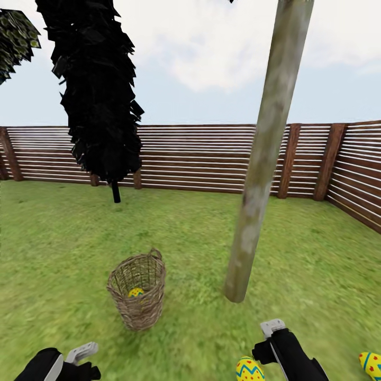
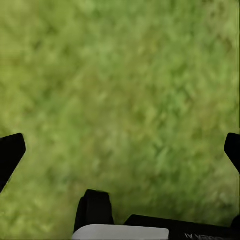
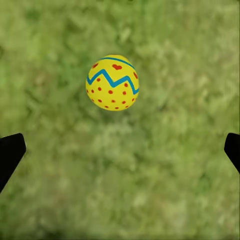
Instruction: Take the three Easter eggs out of the wicker basket on the lawn in the garden, then place them on the lawn next to a single tree (choose any tree) so that all three eggs are next to the same tree and none are left in the basket.
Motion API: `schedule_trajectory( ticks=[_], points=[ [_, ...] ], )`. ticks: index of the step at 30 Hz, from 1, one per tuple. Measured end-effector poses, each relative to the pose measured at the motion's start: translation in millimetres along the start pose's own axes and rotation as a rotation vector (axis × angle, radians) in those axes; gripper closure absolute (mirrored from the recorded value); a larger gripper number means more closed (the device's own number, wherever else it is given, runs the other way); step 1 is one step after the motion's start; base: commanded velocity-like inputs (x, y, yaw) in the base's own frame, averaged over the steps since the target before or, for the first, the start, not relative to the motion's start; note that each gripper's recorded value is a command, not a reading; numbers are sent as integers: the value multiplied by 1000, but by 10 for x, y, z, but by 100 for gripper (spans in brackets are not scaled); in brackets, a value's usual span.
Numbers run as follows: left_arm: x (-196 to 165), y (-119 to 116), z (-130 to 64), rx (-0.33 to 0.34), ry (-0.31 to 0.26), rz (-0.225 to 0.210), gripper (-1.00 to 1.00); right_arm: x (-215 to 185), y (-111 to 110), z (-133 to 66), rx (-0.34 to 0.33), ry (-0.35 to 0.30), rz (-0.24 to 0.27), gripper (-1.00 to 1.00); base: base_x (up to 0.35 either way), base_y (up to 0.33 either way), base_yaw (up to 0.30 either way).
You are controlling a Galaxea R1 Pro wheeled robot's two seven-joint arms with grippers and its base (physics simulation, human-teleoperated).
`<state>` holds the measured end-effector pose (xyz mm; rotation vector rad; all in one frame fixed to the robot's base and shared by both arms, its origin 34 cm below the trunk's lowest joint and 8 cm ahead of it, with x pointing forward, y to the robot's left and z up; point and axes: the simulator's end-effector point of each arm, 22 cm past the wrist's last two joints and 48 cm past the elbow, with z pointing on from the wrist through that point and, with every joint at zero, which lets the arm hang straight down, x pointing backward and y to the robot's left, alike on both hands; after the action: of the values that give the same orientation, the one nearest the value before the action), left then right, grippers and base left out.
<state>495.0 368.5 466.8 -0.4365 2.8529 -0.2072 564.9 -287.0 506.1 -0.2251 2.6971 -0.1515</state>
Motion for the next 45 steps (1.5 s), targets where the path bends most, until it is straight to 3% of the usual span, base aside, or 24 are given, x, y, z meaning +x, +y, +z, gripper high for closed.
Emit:
schedule_trajectory(
  ticks=[28,45],
  points=[
    [-225,-87,-532,3,-6,-12,-100,-294,-99,-466,1,1,1,-100,0,336,-4],
    [-310,-163,-819,-2,-1,-1,-100,-451,-146,-739,-2,2,2,-100,0,336,-269]
  ],
)
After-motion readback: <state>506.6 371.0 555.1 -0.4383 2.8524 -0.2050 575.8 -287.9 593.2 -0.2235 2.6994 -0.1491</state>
